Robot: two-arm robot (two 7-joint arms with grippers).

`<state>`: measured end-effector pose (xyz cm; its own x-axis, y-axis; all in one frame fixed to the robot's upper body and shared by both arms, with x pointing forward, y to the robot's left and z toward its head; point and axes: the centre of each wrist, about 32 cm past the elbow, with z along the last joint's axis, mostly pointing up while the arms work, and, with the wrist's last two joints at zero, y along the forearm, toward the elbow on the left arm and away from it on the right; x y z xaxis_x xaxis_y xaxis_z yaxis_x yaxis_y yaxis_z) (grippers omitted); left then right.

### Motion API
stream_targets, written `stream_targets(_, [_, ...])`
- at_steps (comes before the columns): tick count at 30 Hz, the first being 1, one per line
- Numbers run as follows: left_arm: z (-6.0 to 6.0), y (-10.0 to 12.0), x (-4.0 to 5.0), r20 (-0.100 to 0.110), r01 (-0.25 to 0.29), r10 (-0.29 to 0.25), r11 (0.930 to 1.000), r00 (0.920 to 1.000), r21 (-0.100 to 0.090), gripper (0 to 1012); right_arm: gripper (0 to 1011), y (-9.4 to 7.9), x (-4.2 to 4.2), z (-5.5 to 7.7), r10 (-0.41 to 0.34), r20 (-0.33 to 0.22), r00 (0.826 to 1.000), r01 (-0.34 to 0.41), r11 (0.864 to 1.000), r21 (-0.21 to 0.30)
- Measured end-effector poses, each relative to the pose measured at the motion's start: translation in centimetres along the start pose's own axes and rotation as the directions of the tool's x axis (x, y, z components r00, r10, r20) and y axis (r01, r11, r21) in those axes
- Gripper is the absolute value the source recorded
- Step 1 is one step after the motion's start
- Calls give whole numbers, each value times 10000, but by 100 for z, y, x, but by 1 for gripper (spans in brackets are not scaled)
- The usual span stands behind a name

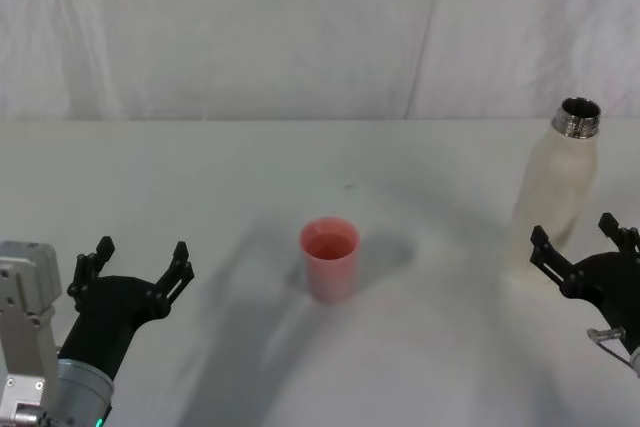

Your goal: Grasp the thermos with one hand and pour water into the cup lid.

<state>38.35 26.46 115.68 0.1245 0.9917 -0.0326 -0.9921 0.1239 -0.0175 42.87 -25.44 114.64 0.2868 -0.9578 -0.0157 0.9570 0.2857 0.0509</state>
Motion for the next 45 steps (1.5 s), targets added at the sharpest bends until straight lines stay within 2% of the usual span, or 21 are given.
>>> stream_targets(10, [0,0,0,-1,0,0,10000,10000,-1,1001,1001,7,-24,-25,577,-29,9983,-577,9983,-7])
stream_targets(31, [0,0,0,-1,0,0,10000,10000,-1,1001,1001,89,-156,-138,1589,-182,9871,-1594,9869,-264])
stream_targets(45, [0,0,0,-1,0,0,10000,10000,0,1001,1001,150,-179,-212,1959,-174,9805,-1965,9795,-440])
